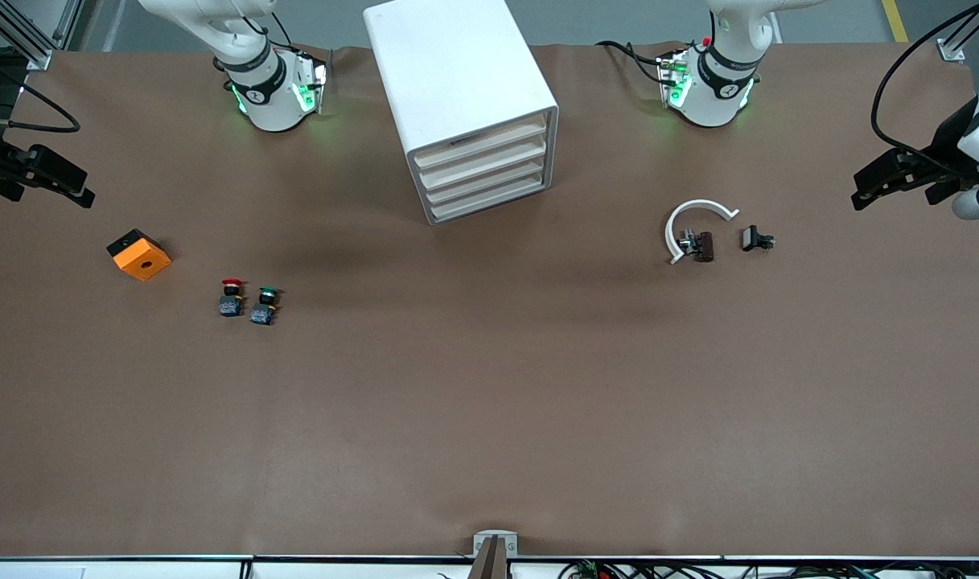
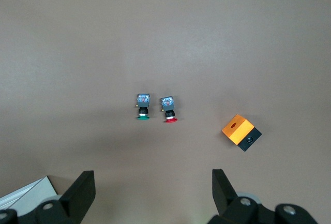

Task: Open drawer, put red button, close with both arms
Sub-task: 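Move both grippers out from rest toward the table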

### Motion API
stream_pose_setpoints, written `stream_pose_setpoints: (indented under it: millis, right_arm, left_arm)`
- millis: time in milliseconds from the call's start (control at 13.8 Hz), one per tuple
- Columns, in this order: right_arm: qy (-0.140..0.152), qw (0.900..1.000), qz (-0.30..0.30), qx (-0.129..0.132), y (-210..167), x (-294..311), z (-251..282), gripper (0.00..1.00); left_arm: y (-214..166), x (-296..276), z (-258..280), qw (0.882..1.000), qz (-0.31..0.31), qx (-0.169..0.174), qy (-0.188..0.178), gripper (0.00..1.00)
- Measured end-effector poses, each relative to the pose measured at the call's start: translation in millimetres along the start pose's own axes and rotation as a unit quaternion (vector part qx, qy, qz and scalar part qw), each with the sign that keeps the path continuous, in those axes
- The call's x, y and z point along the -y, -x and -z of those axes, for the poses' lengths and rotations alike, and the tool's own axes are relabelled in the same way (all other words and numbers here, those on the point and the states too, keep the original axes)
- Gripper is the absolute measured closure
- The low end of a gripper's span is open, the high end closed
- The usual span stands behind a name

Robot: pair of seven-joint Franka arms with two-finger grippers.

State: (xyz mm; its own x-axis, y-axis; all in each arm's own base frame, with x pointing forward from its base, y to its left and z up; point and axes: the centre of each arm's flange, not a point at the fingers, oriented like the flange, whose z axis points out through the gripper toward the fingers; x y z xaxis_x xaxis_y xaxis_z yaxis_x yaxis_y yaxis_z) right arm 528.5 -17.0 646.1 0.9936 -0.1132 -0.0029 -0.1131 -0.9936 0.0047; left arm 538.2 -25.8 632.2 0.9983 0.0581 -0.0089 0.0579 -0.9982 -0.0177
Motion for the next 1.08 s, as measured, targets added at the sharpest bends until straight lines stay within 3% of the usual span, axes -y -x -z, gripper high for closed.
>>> stream_pose_setpoints:
  millis: [722, 1083]
  right_arm:
    - [0.001, 1.0, -0.019, 0.003, -1, -20, -1, 0.0]
    - [0.005, 0.998, -0.024, 0.052, -5, -26, -42, 0.0]
  left_arm:
    - [-9, -1, -11, 1.0, -0.013, 0.01, 0.002, 0.0]
    - [-44, -8, -37, 0.998, -0.052, 0.027, 0.014, 0.0]
